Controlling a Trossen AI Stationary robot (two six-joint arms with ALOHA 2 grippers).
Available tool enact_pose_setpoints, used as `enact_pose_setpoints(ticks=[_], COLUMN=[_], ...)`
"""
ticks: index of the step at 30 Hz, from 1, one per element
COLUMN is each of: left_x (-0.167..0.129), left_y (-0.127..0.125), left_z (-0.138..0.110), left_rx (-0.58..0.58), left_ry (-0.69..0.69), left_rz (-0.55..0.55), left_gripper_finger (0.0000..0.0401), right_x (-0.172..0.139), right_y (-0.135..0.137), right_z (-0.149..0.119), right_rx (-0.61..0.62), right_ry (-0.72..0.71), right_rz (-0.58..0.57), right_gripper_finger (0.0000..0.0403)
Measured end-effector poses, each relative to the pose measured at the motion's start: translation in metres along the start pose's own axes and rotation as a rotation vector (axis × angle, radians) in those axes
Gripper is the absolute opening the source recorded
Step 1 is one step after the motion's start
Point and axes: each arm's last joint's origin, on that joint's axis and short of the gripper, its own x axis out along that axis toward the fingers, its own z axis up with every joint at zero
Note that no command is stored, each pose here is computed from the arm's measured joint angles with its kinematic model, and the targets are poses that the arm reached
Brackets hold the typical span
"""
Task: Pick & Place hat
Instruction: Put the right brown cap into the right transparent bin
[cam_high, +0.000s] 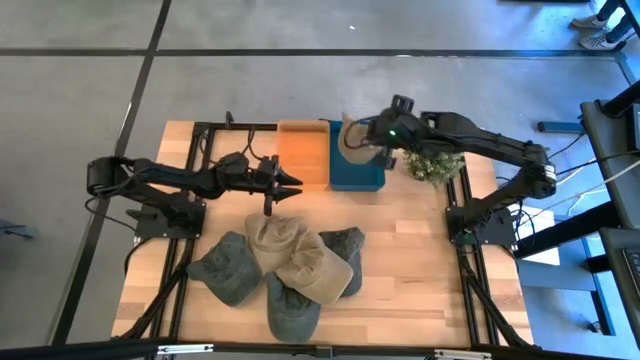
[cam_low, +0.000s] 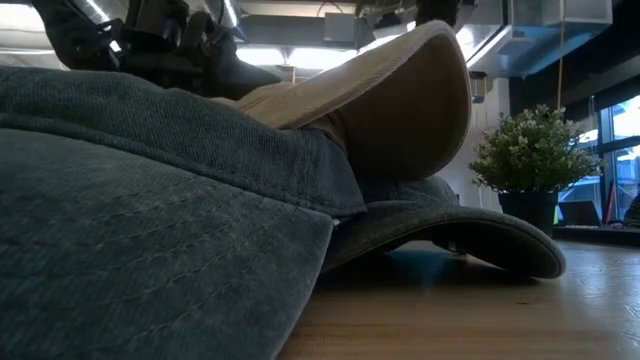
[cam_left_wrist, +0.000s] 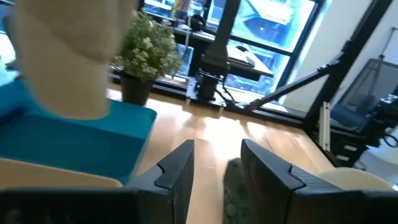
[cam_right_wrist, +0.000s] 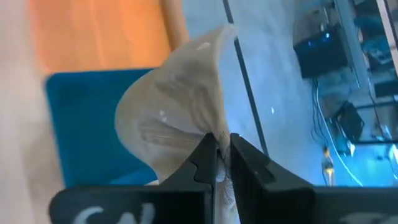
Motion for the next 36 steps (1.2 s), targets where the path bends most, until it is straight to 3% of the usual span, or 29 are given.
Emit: enact_pose_setpoints(ticks=[19,22,26,36], left_x=[0.005,0.005,0.005,0.004], left_y=[-0.021,-0.022,-0.021,-0.021], left_z=[-0.006,-0.006,-0.006,-0.008], left_rx=[0.005,0.005,0.004,0.007], left_ry=[0.025,0.026,0.032,0.041], left_rz=[-0.088,-0.091,-0.089,-0.086], left_gripper_finger=[0.0127,0.0127,0.0127,0.0127], right_x=[0.129,0.145,0.160,0.169], right_y=[-0.012,-0.015,-0.017,-0.015], right_z=[0.003,0.002,0.000,-0.002], right_rx=[-0.036,-0.016,-0.015,-0.085], right_ry=[0.208,0.216,0.227,0.241], right_rz=[-0.029,-0.041,-0.050,-0.037], right_gripper_finger=[0.0030,0.0054,0.0081,0.0075])
